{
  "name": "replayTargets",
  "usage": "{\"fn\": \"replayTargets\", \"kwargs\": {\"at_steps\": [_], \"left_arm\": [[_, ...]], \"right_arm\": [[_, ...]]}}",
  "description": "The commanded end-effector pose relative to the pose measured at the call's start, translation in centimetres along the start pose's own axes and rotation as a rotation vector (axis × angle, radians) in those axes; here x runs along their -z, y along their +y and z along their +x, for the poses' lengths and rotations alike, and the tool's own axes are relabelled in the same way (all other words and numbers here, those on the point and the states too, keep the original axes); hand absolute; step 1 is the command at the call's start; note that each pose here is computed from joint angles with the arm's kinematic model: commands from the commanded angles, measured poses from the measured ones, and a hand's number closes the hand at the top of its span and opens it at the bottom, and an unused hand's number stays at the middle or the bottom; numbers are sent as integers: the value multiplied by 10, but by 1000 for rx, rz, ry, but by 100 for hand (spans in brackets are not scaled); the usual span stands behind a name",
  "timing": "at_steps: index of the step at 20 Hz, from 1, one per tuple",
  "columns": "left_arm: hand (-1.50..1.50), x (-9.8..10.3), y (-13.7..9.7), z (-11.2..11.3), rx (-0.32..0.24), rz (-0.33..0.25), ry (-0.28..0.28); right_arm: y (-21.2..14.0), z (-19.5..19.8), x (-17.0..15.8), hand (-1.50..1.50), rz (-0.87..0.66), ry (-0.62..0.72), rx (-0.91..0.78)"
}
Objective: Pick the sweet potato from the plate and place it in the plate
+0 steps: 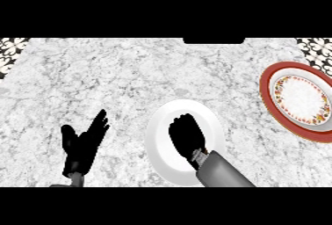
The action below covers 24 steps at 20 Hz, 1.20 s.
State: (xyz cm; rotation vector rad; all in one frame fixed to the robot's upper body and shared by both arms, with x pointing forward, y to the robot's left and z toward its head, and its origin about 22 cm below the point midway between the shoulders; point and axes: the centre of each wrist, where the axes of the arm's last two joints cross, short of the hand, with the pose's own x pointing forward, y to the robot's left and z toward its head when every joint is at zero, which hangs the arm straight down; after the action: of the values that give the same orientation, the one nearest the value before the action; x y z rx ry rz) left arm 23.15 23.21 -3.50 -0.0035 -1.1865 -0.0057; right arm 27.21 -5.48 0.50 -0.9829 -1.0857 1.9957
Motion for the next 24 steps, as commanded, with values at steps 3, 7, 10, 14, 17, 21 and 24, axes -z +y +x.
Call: {"fn": "replayTargets", "kwargs": {"at_steps": [3, 7, 10, 14, 17, 21, 24], "left_arm": [[0, 0, 14, 7, -1, 5, 0], [0, 9, 5, 13, -2, 5, 3], [0, 5, 6, 6, -13, 29, -11], [0, 0, 13, -1, -12, 40, 2], [0, 4, 10, 11, 5, 11, -33], [0, 5, 0, 16, 5, -36, -45], [0, 5, 0, 14, 26, -50, -41]], "right_arm": [[4, -15, -10, 150, -104, -19, -52], [-37, -34, 2, 150, -341, 129, 192], [-48, -85, 3, 150, -380, 599, 437], [-64, -131, -1, 150, -510, 1007, 624], [-78, -153, 2, 150, -612, 1270, 694], [-95, -177, 6, 150, -780, 1530, 754], [-98, -190, 5, 150, -909, 1657, 787]]}}
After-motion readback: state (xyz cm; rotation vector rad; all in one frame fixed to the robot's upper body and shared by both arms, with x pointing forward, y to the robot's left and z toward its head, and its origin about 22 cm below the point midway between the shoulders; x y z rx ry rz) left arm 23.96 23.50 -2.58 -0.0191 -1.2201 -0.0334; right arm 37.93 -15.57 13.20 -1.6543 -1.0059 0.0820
